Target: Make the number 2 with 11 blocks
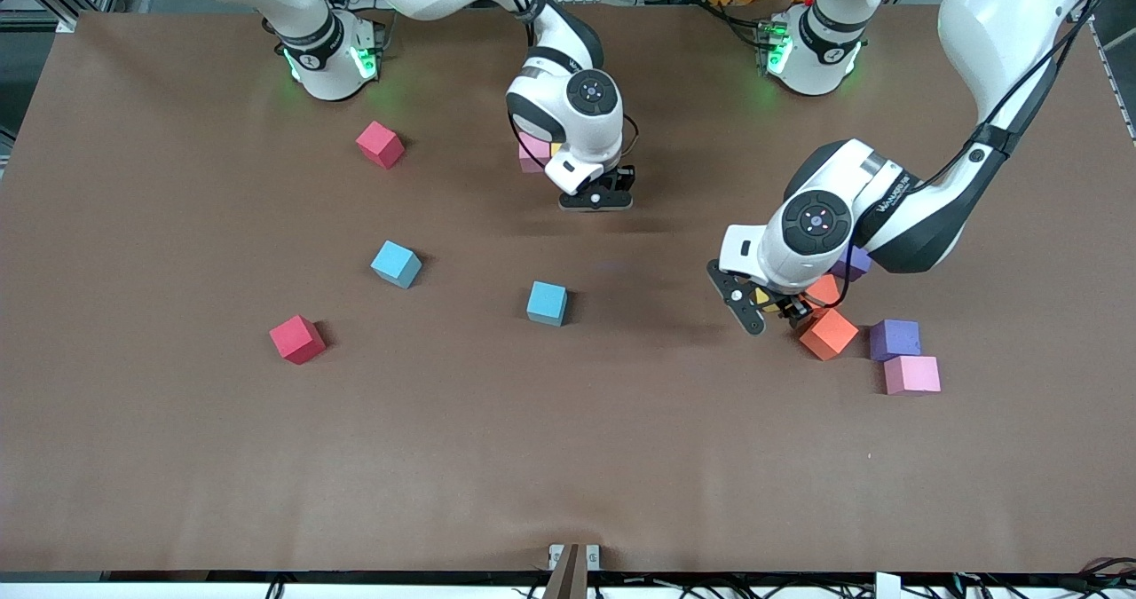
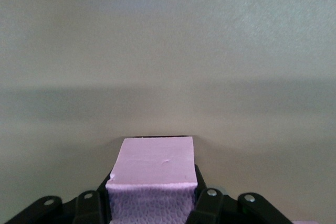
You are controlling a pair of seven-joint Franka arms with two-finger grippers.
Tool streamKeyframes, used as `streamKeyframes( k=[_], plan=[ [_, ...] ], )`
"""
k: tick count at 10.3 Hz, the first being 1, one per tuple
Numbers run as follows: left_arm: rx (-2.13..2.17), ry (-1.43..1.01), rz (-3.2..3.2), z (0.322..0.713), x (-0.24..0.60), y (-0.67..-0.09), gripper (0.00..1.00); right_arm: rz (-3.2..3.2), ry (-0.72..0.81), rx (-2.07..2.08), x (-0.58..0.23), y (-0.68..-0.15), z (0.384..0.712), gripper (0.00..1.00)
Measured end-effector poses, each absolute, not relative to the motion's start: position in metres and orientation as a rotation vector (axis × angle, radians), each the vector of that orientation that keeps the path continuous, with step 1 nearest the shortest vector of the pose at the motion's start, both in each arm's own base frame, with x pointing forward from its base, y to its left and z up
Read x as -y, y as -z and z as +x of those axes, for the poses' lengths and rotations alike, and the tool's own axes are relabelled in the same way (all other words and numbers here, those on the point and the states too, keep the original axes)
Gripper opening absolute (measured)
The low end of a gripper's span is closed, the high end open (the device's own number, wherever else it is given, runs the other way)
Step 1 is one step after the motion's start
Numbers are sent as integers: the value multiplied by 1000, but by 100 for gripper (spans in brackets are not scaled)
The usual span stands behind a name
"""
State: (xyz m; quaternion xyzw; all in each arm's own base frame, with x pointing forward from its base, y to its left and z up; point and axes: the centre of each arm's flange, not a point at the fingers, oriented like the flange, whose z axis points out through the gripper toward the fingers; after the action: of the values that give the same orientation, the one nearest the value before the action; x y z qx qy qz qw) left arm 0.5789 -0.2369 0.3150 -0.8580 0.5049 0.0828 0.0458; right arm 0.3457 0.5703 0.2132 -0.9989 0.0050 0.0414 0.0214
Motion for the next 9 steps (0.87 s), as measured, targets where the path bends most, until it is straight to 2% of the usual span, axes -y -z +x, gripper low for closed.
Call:
streamKeyframes(
  k=[9],
  plan=[
    [-1608,-295,-2549,581,226,-309,100,-3122,-156,-7,-575,-205,331,56]
  ],
)
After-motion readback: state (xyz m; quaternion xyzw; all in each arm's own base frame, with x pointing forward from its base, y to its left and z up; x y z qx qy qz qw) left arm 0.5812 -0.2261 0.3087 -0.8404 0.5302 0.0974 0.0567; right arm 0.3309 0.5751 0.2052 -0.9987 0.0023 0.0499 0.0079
